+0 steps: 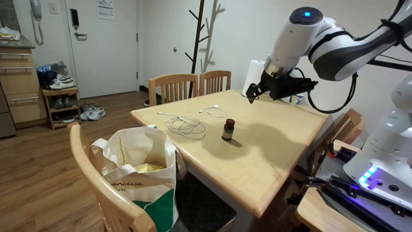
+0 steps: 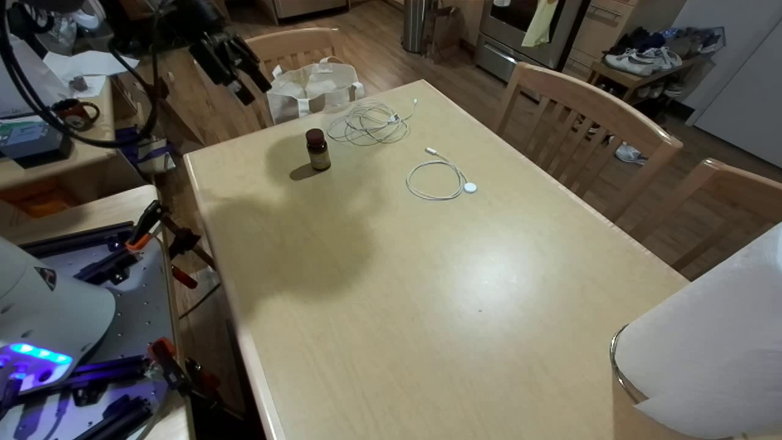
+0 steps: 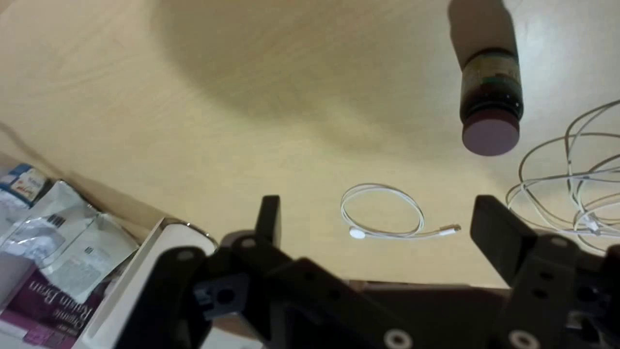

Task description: Move the bottle slightly to the right

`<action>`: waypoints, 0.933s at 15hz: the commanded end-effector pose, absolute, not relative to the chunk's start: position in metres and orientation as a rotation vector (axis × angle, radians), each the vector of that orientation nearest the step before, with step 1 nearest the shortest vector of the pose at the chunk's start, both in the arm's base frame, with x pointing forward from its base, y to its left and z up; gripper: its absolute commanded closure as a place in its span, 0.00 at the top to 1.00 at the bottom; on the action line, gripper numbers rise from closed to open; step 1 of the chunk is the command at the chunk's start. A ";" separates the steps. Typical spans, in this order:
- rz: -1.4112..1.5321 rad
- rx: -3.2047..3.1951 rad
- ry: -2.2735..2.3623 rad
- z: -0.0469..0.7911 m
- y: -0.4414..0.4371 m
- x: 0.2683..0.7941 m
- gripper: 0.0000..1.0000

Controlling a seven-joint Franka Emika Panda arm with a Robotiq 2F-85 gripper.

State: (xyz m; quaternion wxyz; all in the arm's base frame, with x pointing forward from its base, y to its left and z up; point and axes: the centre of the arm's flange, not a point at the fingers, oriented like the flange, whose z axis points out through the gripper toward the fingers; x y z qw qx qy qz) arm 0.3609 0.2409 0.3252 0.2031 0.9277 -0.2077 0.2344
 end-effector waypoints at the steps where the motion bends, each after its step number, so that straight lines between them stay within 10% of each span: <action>1: 0.807 2.381 -0.605 0.313 0.303 0.378 1.00; 14: 0.988 2.212 -0.685 0.285 0.317 0.358 1.00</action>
